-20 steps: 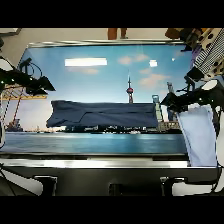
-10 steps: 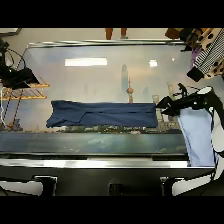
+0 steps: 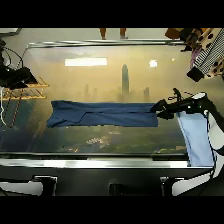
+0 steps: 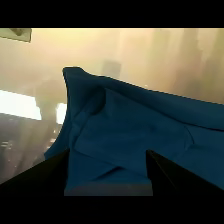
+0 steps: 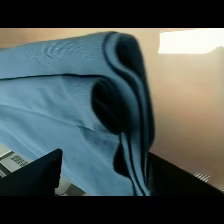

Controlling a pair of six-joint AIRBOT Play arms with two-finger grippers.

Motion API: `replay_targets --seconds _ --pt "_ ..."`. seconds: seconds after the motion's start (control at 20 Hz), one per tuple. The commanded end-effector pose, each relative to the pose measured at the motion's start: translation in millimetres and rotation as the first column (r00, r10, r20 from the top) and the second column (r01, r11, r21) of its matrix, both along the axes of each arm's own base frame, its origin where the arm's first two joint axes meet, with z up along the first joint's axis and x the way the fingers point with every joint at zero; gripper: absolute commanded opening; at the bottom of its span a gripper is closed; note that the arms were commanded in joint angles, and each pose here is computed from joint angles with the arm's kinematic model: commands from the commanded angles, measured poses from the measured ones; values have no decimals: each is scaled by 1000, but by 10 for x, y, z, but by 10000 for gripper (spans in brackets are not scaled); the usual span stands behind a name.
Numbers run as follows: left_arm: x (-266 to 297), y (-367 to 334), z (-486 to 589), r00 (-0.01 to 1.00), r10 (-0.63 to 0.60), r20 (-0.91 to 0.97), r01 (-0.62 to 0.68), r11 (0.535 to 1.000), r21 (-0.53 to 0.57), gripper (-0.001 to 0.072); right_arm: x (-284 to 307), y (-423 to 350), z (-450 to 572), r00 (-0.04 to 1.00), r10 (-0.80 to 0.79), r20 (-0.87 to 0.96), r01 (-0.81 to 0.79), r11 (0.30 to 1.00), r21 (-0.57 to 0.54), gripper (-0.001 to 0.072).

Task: Fold the clothes and pants, and hang the long-sleeved shirts on hangers.

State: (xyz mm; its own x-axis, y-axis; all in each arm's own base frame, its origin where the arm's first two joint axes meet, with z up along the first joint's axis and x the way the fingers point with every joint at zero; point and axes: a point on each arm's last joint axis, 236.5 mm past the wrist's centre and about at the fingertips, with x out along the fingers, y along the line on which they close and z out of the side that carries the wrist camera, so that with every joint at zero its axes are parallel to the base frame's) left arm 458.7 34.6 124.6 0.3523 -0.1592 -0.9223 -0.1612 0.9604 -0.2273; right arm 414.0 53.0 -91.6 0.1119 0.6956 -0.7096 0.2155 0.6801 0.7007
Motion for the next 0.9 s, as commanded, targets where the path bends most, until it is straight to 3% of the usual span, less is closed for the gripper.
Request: replay_targets --seconds 0.0,0.1,0.2,0.25,0.35,0.6,0.85 --pt "1 1 6 1000 1 1 -1 1000 1 552 29 194 -119 1000 18 4 -18 999 -50 519" --pt "0 0 6 1000 1 1 -1 1000 1 547 68 267 -160 1000 19 12 -18 997 -80 339" --pt "2 -1 -3 1000 0 0 0 1000 0 526 90 311 -105 999 26 29 -24 996 -81 33" --pt "6 -1 -13 1000 0 -2 0 1000 -1 471 109 307 -25 998 27 48 -22 996 -85 29" --pt "24 -55 -49 1000 -8 -8 8 1000 -25 40 155 250 216 996 11 87 -3 995 -100 28" --pt "87 -645 -472 997 -65 -42 56 978 -201 13 64 80 930 995 30 100 -10 982 -188 28" --pt "-10 -1788 -1301 993 -80 -82 39 909 -415 13 -21 -34 1571 991 2 135 33 967 -254 29"
